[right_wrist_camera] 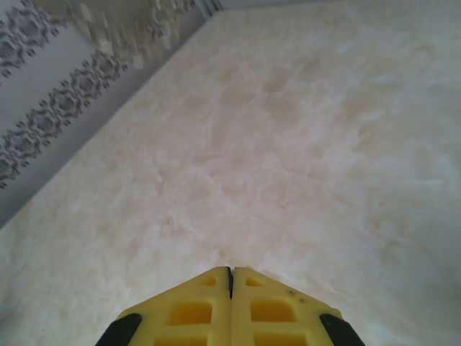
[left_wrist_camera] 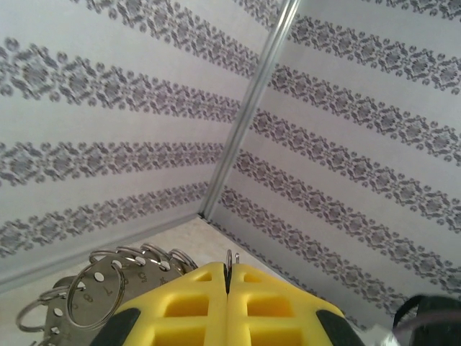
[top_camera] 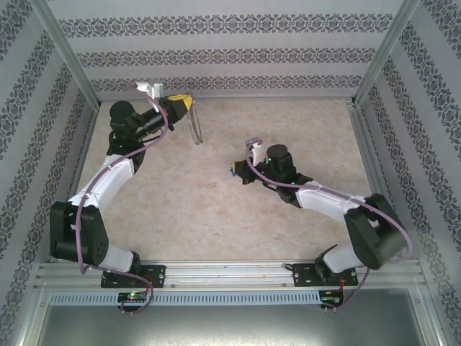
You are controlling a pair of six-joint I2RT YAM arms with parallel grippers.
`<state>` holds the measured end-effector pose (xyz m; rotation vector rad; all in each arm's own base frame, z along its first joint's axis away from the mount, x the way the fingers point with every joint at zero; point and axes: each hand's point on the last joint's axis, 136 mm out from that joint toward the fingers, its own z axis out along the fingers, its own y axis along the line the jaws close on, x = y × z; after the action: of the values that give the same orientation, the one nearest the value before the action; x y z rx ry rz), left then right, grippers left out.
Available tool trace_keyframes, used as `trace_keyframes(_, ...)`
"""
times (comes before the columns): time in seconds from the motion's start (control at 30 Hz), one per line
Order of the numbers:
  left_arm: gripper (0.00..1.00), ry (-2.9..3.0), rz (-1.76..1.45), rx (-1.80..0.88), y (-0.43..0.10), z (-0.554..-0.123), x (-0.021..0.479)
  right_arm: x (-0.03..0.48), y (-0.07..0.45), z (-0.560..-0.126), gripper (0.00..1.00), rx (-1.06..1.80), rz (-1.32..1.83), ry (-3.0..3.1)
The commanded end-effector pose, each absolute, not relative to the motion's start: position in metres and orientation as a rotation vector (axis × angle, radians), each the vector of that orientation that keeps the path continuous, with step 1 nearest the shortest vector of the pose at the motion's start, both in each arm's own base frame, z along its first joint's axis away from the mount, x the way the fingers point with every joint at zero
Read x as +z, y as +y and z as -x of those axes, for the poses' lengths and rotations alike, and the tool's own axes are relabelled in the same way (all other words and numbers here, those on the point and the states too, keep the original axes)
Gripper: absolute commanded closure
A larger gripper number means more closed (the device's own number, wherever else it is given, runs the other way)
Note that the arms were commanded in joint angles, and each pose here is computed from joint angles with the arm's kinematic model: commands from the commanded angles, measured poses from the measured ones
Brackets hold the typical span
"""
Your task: Put the keys on the keyring
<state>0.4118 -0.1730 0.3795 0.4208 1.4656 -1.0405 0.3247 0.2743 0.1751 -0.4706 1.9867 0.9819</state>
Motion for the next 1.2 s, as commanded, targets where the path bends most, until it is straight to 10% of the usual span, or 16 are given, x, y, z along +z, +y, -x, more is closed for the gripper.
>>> trace_keyframes(0.0,1.00,1.388,-0.509,-1.064,-0.192,-0.388,0.391,0.194,0.258,-0.314,1.00,1.003,0.494,1.910)
trace_keyframes(1.17,1.00,1.329,-1.125,-1.141,-0.321,-0.271,0.317,0.304,0.199,-0.242,1.00,1.020,0.544,1.501)
